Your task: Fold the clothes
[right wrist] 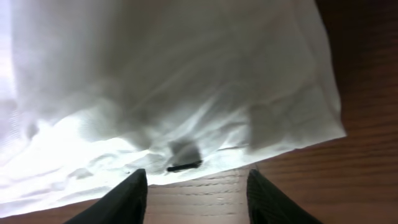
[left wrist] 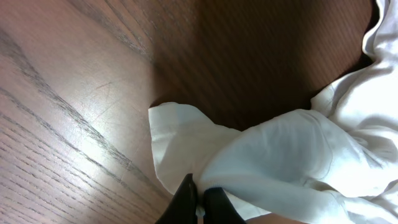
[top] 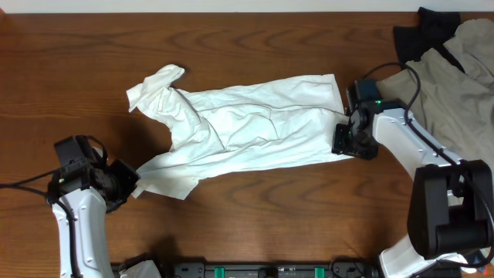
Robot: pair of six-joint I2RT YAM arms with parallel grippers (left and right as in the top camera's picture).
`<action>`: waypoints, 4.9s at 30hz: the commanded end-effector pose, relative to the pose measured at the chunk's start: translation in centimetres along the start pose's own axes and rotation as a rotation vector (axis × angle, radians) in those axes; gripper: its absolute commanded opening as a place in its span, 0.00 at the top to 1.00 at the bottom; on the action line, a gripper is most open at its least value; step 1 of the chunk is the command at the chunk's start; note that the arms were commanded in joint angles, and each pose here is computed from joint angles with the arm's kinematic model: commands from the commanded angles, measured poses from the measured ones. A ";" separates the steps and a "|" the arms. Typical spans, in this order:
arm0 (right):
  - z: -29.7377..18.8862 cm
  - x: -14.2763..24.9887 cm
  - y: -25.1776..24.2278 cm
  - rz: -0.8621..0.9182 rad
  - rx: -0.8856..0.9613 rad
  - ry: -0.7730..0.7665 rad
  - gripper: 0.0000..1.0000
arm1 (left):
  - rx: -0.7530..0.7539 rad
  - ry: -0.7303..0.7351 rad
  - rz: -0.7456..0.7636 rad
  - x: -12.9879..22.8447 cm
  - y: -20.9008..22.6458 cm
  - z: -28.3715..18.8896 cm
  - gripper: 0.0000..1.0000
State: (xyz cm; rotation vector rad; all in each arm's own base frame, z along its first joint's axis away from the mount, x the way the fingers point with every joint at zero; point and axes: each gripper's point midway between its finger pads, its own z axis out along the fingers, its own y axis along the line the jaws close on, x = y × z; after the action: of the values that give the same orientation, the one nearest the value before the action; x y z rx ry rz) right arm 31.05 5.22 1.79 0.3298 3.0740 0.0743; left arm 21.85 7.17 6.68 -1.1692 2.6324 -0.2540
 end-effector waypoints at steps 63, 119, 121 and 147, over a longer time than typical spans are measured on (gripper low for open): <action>-28.5 -1.4 -3.5 0.016 -0.081 -0.719 0.99 | 0.621 -0.221 0.268 -0.7 -13.2 -21.6 0.94; -50.7 -16.8 -3.9 0.091 0.036 -1.286 0.99 | 1.006 -0.806 0.691 -14.8 -31.8 -43.2 0.94; -49.5 -15.9 -4.7 0.096 0.070 -1.223 0.99 | 0.978 -0.754 0.691 -13.9 -31.1 -42.3 0.94; -13.2 -2.1 -8.9 -0.032 0.311 0.164 0.99 | 0.195 0.663 0.721 5.9 -14.6 -6.9 0.94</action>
State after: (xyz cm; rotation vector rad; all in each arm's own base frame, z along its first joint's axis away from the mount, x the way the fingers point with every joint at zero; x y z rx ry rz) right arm 31.74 -4.34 15.37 0.2677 3.2168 -0.4087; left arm 28.23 -6.88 18.29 -0.0162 3.1721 -0.8470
